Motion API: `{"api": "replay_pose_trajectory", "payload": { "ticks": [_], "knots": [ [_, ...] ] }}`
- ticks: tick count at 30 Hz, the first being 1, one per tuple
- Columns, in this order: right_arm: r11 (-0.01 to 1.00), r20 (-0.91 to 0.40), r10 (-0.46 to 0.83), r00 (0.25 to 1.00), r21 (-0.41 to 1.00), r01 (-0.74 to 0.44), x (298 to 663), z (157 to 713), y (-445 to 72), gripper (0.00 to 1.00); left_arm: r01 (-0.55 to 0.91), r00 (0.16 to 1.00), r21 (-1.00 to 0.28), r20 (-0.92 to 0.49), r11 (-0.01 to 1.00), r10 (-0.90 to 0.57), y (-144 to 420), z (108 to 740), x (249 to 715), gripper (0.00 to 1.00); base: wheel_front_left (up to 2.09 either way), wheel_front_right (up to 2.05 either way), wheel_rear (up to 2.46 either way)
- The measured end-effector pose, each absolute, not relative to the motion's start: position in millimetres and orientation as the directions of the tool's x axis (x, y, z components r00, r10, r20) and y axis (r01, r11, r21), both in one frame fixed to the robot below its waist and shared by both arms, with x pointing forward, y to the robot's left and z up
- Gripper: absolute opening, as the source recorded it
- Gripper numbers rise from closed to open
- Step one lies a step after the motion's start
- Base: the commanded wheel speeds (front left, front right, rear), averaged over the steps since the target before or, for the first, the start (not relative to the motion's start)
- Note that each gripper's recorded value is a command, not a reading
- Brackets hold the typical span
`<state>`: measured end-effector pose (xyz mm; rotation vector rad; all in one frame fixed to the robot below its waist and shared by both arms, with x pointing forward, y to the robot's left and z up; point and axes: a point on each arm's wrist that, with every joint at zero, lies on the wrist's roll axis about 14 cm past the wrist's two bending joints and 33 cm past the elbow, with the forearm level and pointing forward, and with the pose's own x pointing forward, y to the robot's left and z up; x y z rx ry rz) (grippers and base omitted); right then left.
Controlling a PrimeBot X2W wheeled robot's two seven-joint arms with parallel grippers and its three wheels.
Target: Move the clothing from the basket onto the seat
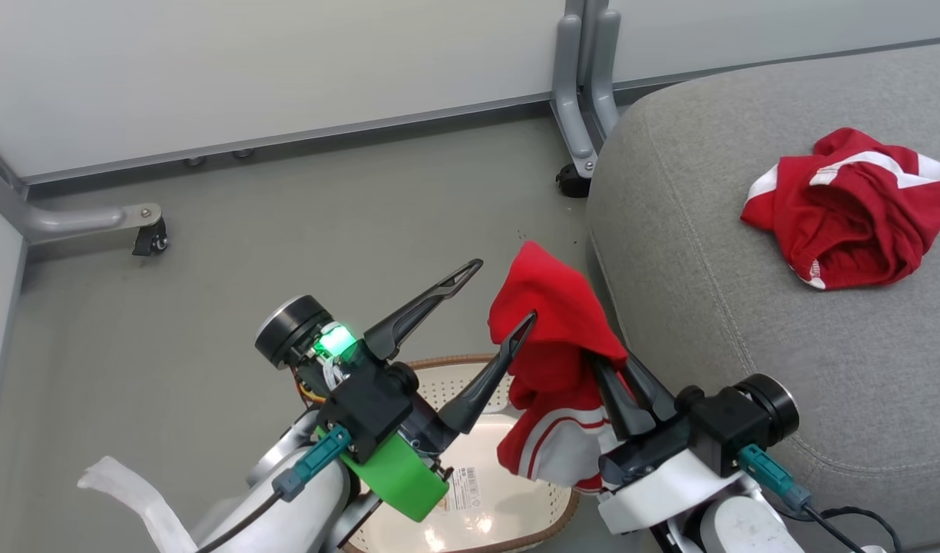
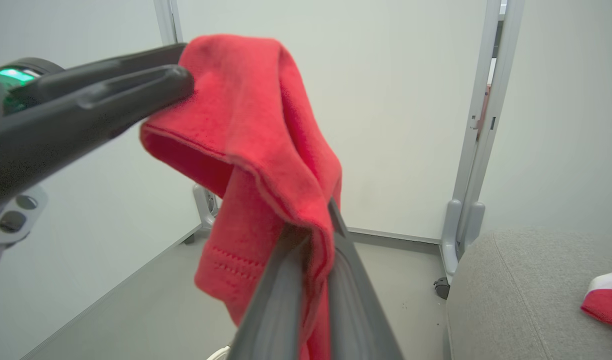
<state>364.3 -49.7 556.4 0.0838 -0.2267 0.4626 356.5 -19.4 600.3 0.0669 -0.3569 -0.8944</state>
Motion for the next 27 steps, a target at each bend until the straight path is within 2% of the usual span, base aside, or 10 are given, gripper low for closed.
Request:
{"api": "replay_pose_trajectory", "payload": {
  "ticks": [19,27],
  "knots": [
    [0.913,0.246,0.388,0.888,0.029,-0.407,366,560,-66,0.0,0.79,0.55,0.154,0.248,0.593,-0.797,-26,589,351,1.0,0.0,0.0,0.0],
    [0.936,0.275,0.336,0.901,0.005,-0.351,365,571,-85,0.0,0.826,0.51,0.131,0.241,0.548,-0.826,-41,585,350,1.0,0.0,0.0,0.0]
  ]
}}
